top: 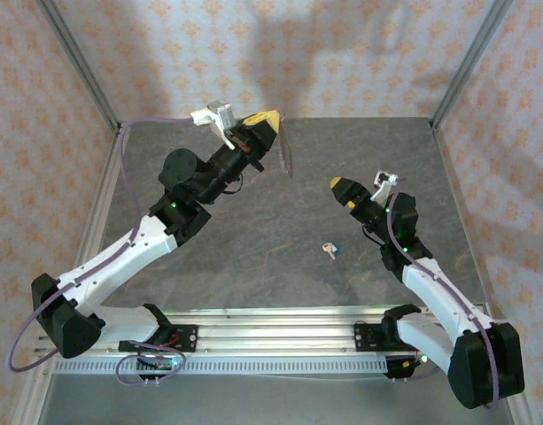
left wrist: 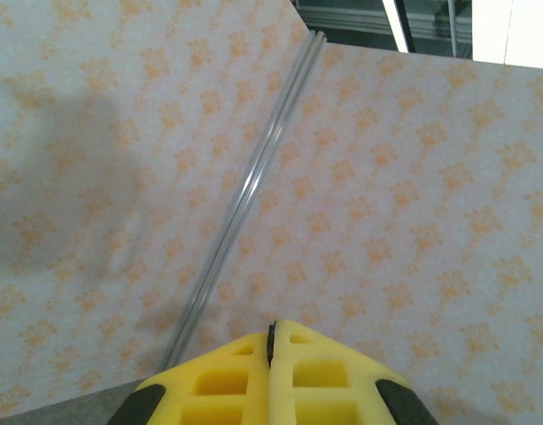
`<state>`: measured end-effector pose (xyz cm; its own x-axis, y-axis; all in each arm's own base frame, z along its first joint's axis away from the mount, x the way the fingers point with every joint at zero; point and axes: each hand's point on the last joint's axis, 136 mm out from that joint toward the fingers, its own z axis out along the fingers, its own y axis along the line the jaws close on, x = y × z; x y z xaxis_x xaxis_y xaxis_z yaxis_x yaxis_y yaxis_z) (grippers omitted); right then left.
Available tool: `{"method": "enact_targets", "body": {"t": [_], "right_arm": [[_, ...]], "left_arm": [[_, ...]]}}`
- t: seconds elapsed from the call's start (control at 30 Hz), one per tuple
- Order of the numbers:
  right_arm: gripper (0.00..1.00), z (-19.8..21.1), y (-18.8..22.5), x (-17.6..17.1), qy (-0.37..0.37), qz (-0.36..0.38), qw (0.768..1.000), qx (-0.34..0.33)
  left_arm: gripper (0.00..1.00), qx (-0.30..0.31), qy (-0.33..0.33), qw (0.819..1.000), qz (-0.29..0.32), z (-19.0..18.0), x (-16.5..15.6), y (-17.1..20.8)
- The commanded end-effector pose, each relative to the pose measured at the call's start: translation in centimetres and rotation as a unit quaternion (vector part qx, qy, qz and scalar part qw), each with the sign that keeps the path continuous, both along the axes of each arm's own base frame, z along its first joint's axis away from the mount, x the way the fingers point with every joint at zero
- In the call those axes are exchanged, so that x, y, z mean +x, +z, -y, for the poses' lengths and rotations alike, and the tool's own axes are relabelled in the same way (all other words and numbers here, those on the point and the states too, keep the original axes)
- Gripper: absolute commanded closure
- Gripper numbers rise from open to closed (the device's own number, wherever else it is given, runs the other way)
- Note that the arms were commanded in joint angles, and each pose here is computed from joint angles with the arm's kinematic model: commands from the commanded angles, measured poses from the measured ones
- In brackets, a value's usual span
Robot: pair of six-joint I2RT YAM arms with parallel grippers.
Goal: Put the keys on the keyring
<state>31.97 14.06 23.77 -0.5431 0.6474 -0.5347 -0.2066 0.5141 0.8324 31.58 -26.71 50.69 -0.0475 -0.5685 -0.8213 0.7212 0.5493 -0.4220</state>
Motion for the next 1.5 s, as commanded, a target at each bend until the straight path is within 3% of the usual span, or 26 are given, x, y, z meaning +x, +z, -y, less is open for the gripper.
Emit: {"method": "enact_targets", "body": {"t": [0.0,0.53,0.9,1.23,1.47], "right_arm": [[0.16,0.2,0.5,0.2,-0.007,0.011,1.0,0.006],[0.16,0.2,0.4,0.3,-0.008,0.009,1.0,0.008],[0.16,0.3,-0.3,0.2,-0.01,0.001,1.0,0.002],[0.16,0.2,-0.8,0.2,-0.009,-0.008,1.0,0.001],[0.16,0.3,-1.2,0.1,-0.012,-0.014,1.0,0.002]], "left_arm": [[1.0,-0.042,0.015,0.999,0.027,-1.3,-1.0,2.4],[1.0,0.015,-0.039,0.994,0.097,1.2,-4.0,3.2],[1.0,0.159,-0.152,0.953,0.207,4.9,-10.2,2.1],[1.0,0.222,-0.184,0.925,0.246,5.2,-13.5,1.2],[1.0,0.23,-0.186,0.917,0.267,4.7,-15.3,1.6]]}}
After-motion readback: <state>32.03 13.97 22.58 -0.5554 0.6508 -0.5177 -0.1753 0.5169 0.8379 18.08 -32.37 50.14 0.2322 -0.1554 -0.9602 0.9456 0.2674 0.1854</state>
